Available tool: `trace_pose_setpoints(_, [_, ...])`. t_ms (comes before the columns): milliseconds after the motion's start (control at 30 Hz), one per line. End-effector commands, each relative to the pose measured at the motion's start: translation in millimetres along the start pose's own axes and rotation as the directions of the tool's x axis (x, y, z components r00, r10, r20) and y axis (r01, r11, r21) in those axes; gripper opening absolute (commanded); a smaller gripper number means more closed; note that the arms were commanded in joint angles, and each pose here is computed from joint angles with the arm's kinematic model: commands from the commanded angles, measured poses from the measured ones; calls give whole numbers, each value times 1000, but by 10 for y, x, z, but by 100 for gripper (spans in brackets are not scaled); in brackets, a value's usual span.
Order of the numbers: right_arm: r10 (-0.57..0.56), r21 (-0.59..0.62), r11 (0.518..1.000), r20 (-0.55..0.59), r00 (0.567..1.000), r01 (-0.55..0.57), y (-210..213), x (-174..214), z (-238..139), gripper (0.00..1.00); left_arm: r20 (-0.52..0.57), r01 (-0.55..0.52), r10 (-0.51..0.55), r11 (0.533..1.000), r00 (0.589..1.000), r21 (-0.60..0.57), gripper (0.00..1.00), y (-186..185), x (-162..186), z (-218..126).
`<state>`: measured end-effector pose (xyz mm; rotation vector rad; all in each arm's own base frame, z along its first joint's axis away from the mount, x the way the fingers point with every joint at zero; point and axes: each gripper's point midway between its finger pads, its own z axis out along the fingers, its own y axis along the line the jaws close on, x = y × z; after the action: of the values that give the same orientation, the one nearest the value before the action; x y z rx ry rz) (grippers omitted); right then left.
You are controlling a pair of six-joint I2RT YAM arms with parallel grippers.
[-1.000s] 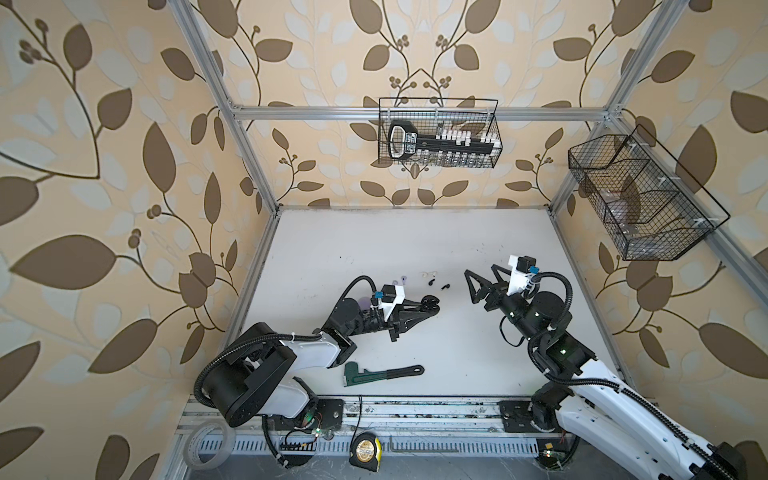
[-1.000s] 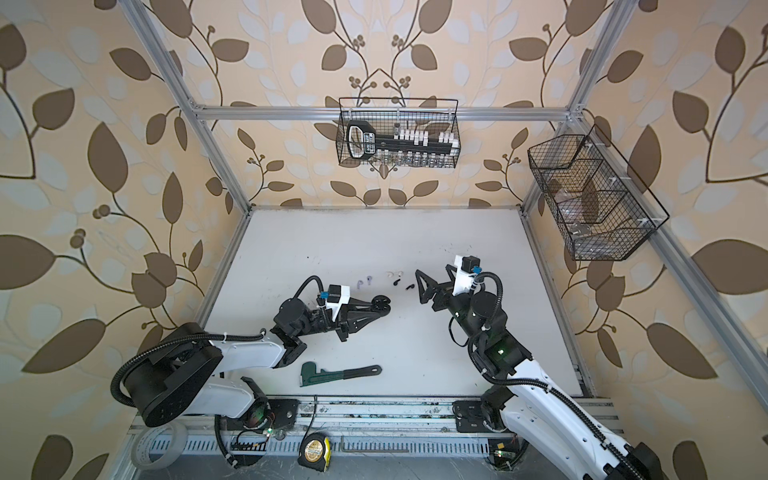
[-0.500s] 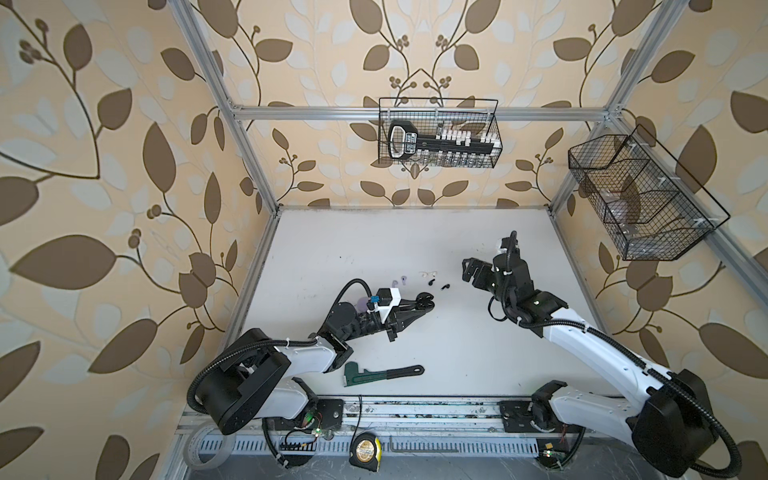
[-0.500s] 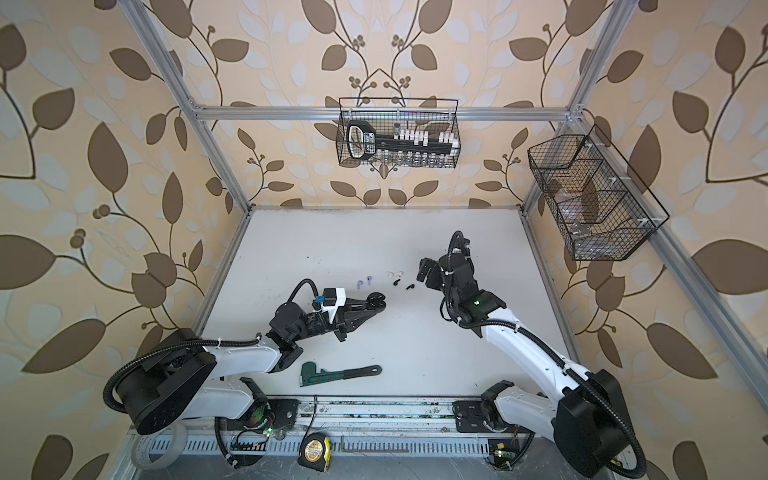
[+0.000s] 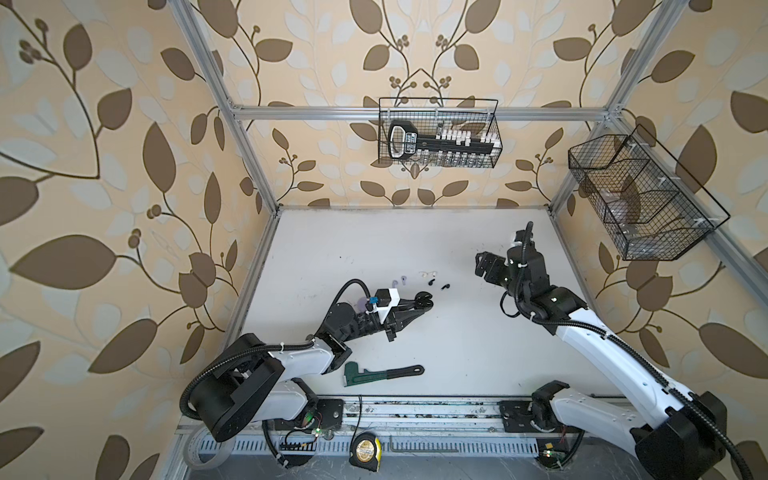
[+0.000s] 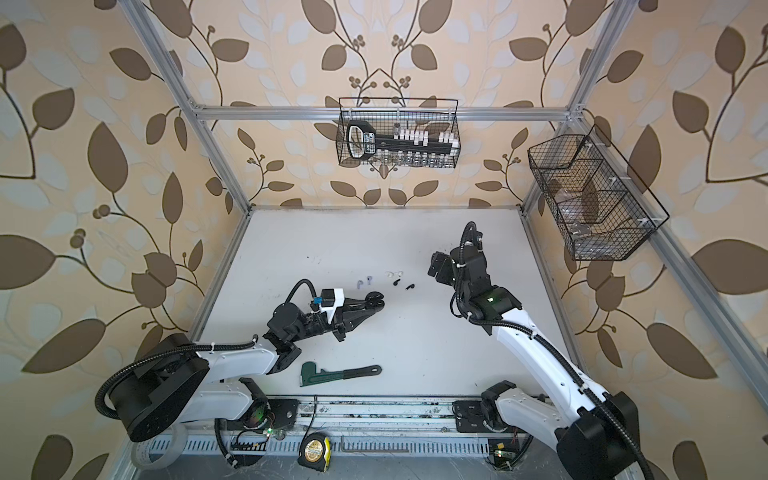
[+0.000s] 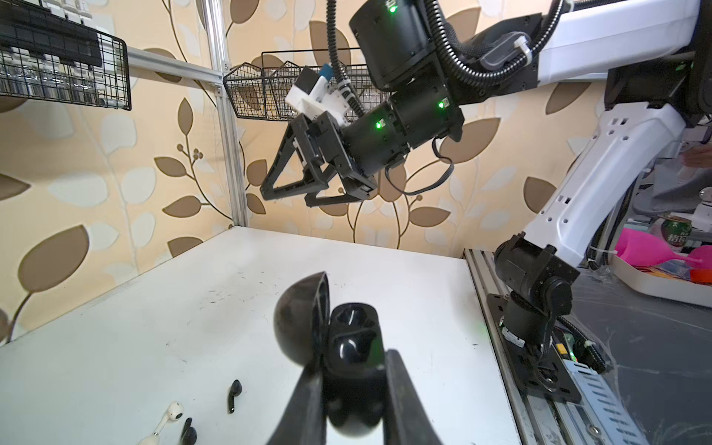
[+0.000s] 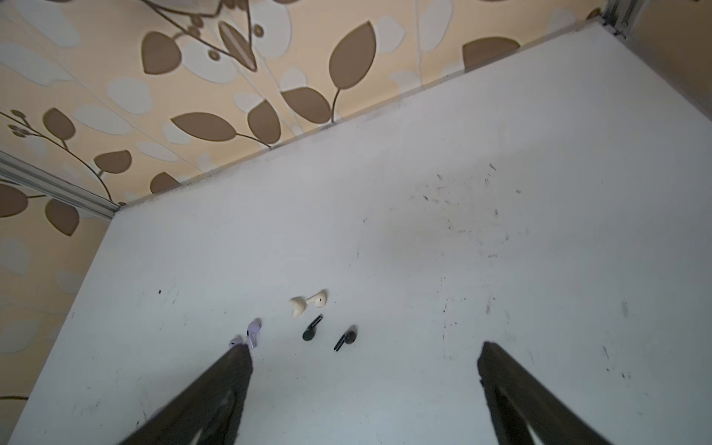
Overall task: Insert the wireless bluetooth earbuds into the charging case
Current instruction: 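Withdraw the right gripper and move it over the black earbuds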
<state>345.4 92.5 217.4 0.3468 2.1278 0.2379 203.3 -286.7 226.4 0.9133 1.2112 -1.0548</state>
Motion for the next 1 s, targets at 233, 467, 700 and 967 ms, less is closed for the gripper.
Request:
trace_pose_setpoints(233, [-112,118,981,-310,944,155,116,467,632,83,47,-60,60,998,997,-7,0,6,-133,-26])
trace_pose_setpoints(467, [-154,127,963,-465,872,238,247,852,1089,81,51,-69,70,997,996,-30,0,33,-133,-46])
trace_pose_setpoints(700, [-206,149,931,-537,818,332,325,1114,1372,78,187,223,-165,910,968,-348,0,590,-424,-223])
trace_pose_setpoints(967, [-203,178,912,-588,783,370,230,1309,1533,77,171,314,-277,914,946,-257,0,285,-977,-287])
